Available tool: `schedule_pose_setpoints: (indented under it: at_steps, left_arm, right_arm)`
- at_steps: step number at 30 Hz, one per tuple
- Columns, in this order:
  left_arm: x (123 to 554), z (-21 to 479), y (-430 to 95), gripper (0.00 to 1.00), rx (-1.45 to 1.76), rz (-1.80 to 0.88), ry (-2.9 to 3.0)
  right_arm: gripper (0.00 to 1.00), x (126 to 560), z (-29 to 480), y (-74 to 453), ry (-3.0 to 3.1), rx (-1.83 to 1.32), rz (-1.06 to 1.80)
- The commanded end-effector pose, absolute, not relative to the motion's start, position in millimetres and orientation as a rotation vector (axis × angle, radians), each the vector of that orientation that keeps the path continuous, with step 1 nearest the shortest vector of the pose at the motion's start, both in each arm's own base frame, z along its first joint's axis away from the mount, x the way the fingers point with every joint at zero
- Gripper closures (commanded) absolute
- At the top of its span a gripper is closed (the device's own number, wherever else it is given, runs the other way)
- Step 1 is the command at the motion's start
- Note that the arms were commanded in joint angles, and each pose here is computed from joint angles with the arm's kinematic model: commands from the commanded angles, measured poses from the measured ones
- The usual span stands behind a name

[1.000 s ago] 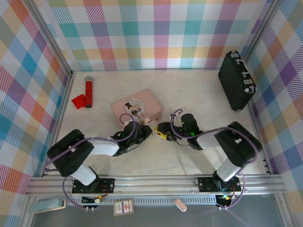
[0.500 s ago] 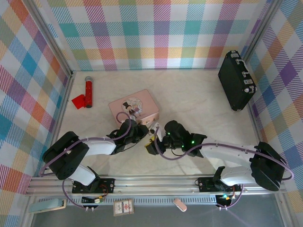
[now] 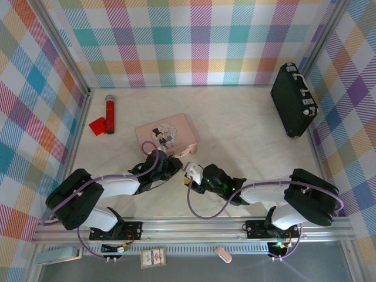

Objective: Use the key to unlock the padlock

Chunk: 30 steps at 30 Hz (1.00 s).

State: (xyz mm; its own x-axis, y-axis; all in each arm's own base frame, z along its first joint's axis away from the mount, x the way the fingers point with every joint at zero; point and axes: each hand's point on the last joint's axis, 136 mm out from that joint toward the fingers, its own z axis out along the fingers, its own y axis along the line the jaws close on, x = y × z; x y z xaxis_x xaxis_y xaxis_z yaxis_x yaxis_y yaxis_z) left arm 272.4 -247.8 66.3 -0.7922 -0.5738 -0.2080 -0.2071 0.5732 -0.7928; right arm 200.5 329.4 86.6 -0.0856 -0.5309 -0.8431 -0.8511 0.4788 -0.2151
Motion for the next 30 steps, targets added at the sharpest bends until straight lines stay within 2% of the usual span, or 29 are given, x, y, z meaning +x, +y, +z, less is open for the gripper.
schedule_pose_setpoints:
  at_steps: [1, 30]
  left_arm:
    - [279.7, 105.4, -260.2, 1.0, -0.581, -1.261, 2.253]
    - [273.0, 106.4, -259.3, 1.0, -0.524, -1.27, 2.259]
  right_arm:
    - [0.54, 215.3, 100.4, 338.0, 1.644, -1.141, 0.34]
    - [0.62, 225.3, 75.8, 363.6, 1.634, -1.129, 0.256]
